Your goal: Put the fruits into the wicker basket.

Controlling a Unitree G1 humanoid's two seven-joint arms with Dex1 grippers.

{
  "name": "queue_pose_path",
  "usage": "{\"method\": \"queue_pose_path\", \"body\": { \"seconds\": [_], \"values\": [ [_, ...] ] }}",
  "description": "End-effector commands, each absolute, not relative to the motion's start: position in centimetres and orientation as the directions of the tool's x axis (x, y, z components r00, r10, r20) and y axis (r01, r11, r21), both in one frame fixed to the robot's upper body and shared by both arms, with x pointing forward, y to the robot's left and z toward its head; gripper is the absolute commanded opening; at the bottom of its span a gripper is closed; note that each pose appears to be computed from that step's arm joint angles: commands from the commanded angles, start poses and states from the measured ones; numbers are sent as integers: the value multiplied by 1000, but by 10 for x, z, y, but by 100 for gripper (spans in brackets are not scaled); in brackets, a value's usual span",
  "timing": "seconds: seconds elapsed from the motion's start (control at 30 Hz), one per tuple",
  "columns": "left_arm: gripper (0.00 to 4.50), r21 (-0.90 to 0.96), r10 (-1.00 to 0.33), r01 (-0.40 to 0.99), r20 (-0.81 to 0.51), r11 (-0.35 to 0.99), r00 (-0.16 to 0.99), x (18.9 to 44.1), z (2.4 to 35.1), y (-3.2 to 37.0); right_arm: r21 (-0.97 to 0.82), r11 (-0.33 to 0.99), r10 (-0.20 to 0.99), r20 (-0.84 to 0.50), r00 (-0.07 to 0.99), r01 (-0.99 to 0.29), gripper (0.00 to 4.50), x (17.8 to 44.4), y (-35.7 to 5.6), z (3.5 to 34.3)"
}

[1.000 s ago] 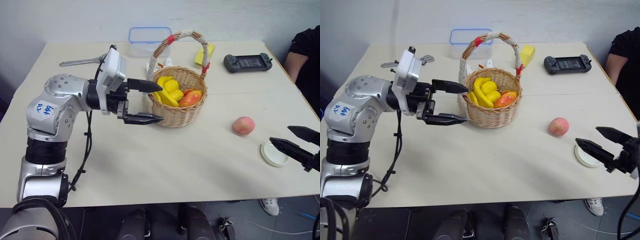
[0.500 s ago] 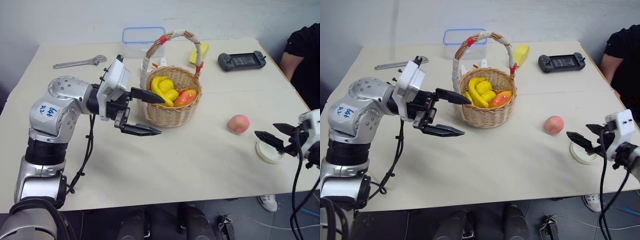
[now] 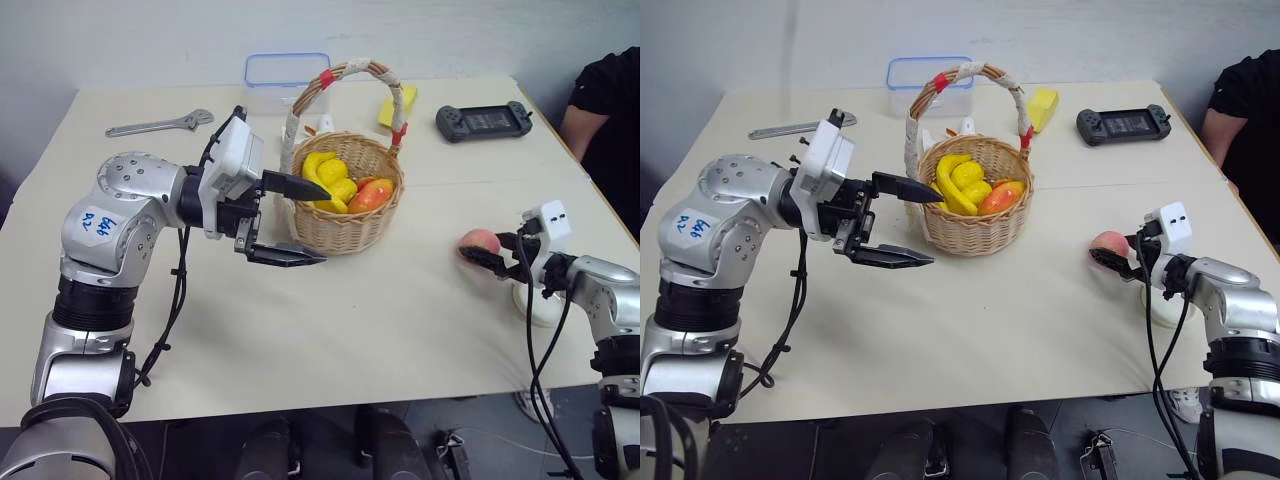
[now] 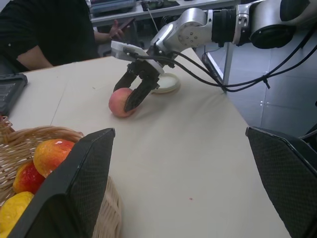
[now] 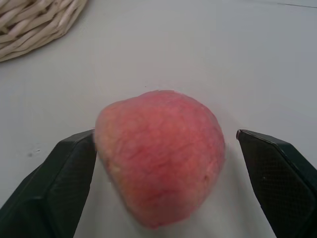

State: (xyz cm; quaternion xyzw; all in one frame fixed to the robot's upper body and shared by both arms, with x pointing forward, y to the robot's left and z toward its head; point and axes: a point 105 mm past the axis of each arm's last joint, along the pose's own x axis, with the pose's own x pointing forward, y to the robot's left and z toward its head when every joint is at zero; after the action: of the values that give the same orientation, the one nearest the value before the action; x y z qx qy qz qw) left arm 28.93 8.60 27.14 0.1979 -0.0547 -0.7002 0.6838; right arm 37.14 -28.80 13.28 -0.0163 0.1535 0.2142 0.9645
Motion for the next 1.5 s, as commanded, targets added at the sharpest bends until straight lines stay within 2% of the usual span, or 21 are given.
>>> {"method": "queue_pose_path", "body": {
  "seconds": [0.03, 0.1, 0.17, 0.33, 0.47, 0.63, 0.83, 0.87, 0.93, 1.07, 1.17, 1.3, 1.4, 1.5],
  "values": [
    [450, 385, -982, 922, -186, -44, 30, 289, 281, 87, 18, 901, 425, -238, 873, -434, 354, 372, -289, 148],
    [450, 372, -985, 928, -160, -7, 57, 293, 283, 90, 24, 879, 472, -183, 862, -476, 289, 368, -281, 158],
    [450, 333, -987, 938, -93, 95, 133, 303, 289, 100, 40, 846, 533, -93, 841, -532, 255, 361, -269, 177],
    [450, 281, -960, 922, -16, 264, 280, 311, 293, 126, 61, 760, 639, 107, 762, -647, 251, 347, -220, 238],
    [450, 267, -942, 911, -26, 315, 334, 307, 284, 137, 16, 681, 721, 156, 675, -732, 251, 351, -153, 273],
    [450, 281, -939, 904, -27, 323, 344, 304, 281, 133, -22, 629, 773, 123, 622, -777, 251, 373, -90, 284],
    [450, 311, -933, 890, -25, 334, 359, 304, 283, 131, -73, 597, 802, 45, 595, -799, 251, 390, -55, 270],
    [450, 313, -932, 888, -24, 337, 362, 304, 283, 132, -74, 598, 802, 42, 596, -798, 251, 392, -52, 269],
    [450, 315, -930, 886, -21, 342, 366, 303, 282, 132, -75, 607, 795, 36, 606, -791, 323, 397, -48, 267],
    [450, 316, -929, 884, -21, 345, 370, 301, 279, 130, -105, 587, 809, 51, 586, -802, 449, 392, -45, 272],
    [450, 318, -928, 882, -17, 348, 372, 300, 280, 130, -107, 590, 807, 123, 578, -801, 449, 377, -65, 292],
    [450, 322, -927, 879, -11, 351, 374, 301, 282, 131, -89, 658, 750, 158, 642, -748, 449, 367, -104, 301],
    [450, 326, -927, 877, -6, 352, 375, 303, 283, 130, -77, 721, 690, 158, 706, -688, 449, 371, -127, 298],
    [450, 332, -926, 872, 12, 360, 377, 305, 286, 127, -45, 772, 631, 174, 756, -634, 449, 390, -135, 297]
  ]
}}
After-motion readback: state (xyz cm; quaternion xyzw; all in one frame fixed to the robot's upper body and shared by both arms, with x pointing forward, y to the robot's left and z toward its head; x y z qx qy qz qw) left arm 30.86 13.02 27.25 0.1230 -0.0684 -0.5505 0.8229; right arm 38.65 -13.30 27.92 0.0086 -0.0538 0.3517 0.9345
